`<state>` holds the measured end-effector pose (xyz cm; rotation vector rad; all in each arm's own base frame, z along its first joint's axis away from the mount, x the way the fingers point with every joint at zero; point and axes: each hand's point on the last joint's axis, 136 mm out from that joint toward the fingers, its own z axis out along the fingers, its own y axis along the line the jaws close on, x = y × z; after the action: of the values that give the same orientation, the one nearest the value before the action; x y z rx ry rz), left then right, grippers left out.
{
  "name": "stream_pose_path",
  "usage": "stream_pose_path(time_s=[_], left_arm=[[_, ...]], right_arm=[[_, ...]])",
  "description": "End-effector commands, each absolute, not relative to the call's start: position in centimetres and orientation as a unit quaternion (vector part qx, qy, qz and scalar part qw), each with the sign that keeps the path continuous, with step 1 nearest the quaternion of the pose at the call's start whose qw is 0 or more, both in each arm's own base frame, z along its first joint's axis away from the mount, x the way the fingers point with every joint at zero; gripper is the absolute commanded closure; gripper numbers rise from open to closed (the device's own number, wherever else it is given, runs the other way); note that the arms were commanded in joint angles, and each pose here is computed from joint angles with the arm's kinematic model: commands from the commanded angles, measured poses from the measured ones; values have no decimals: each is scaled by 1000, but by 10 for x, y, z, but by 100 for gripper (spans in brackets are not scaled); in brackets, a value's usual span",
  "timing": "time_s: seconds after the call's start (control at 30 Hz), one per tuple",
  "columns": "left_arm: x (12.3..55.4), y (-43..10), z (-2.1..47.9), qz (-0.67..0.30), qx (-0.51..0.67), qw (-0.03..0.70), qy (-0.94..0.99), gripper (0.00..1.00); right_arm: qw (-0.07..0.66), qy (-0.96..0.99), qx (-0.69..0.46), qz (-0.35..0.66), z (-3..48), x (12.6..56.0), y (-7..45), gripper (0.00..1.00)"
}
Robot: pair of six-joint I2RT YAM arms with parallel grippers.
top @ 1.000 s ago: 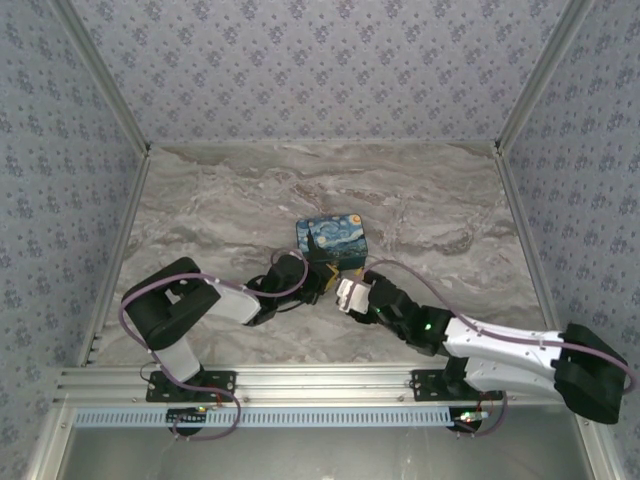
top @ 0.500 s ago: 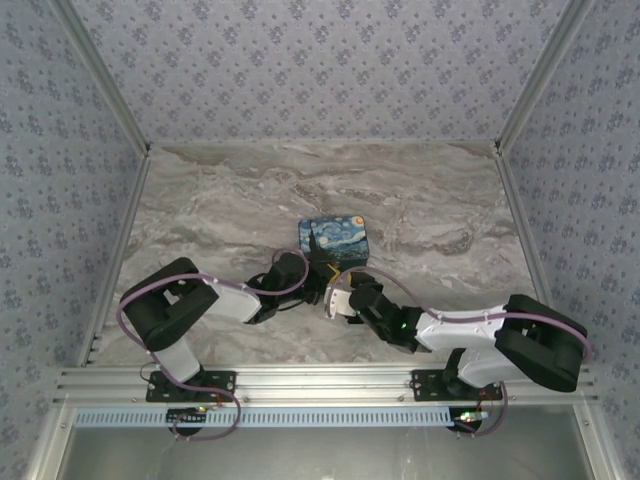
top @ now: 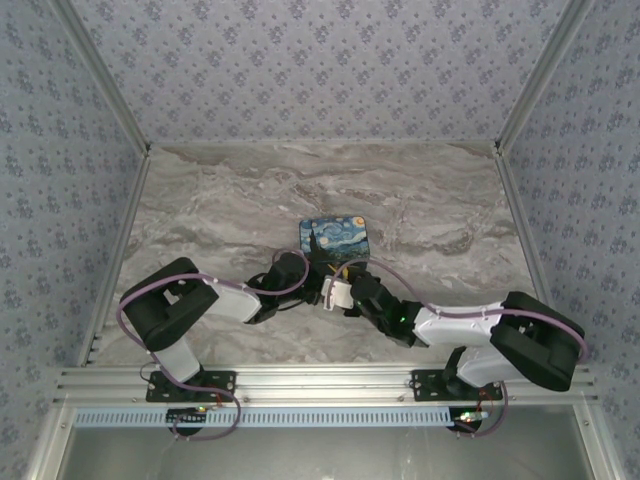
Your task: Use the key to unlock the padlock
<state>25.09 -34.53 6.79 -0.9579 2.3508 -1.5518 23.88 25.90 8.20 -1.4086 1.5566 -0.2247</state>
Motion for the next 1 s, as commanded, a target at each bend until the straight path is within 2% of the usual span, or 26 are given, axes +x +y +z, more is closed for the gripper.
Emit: stream_pose_path(time_s=[0.0, 0.3, 0.73, 0.97], left_arm=[[251, -351, 74, -525, -321, 70, 785, 100], [250, -351, 73, -525, -322, 67, 785, 100], [250, -352, 74, -530, -324, 64, 781, 100], [251, -352, 76, -534, -325, 64, 778, 100]], right_arm=[[506, 638, -575, -82, 91, 244, 269, 57], [500, 647, -567, -97, 87, 249, 266, 77], [505, 668, -534, -119, 89, 256, 255, 98], [517, 682, -503, -119, 99, 260, 257, 100]])
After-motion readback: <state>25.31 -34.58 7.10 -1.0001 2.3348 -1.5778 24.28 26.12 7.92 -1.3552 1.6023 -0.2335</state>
